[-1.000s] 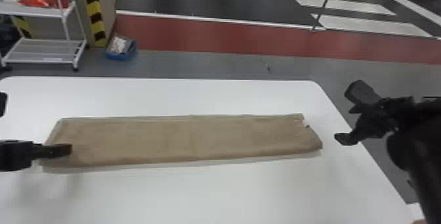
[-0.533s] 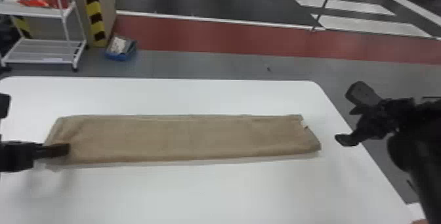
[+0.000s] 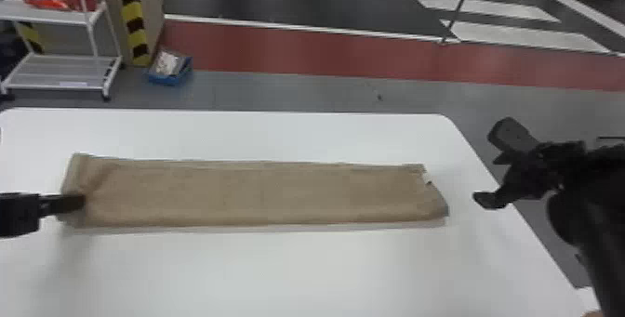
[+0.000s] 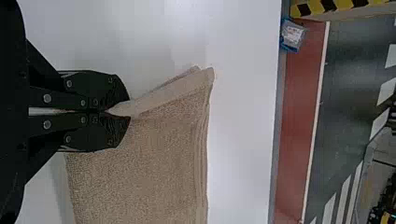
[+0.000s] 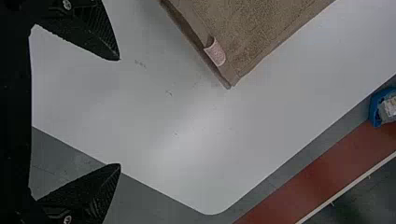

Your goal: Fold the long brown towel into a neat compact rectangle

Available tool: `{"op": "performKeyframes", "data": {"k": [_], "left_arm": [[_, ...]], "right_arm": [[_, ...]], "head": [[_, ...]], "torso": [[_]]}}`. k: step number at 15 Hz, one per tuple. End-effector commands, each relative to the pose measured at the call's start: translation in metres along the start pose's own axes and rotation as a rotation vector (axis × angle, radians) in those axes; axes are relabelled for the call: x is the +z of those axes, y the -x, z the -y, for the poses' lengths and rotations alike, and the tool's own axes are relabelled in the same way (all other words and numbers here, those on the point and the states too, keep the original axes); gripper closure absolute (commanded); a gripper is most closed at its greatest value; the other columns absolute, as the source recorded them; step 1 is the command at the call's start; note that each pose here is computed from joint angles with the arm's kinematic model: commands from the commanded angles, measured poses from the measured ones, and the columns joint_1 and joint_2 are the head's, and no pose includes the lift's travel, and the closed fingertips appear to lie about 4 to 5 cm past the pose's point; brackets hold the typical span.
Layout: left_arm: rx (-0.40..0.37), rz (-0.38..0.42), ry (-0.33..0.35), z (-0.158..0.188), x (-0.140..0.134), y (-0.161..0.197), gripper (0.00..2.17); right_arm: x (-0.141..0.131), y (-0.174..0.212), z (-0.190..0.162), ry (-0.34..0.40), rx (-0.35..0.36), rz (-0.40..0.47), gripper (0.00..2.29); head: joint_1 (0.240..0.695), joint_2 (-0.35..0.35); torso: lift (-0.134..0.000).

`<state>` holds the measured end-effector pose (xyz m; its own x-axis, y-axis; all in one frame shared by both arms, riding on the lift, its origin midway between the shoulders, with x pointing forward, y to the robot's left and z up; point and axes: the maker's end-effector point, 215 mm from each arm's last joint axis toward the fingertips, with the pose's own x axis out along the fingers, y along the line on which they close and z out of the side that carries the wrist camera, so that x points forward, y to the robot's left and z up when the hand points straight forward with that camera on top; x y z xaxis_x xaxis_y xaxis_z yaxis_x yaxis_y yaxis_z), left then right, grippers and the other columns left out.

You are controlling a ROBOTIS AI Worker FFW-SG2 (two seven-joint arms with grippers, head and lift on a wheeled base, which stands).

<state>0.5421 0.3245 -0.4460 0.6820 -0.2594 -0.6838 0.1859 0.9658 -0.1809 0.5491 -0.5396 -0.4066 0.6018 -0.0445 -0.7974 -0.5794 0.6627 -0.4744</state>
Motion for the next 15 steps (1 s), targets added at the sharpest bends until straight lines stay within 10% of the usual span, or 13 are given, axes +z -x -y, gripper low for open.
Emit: {"op": "performKeyframes", "data": {"k": [1,15], "left_arm": [[0.004,0.043,0.013,-0.015,0.017,0.017,1.77],[0.032,0.05,0.016,-0.066,0.02,0.061,1.77]], "right_arm": [[-0.003,0.0,-0.001,-0.002,0.001,-0.002,0.06],[0.005,-0.005,-0.008,-0.013,-0.001,0.038,0.08]], "head": [[0.695,-0.216],[0.695,-0.13]], "torso": [[-0.124],[-0.124]]}}
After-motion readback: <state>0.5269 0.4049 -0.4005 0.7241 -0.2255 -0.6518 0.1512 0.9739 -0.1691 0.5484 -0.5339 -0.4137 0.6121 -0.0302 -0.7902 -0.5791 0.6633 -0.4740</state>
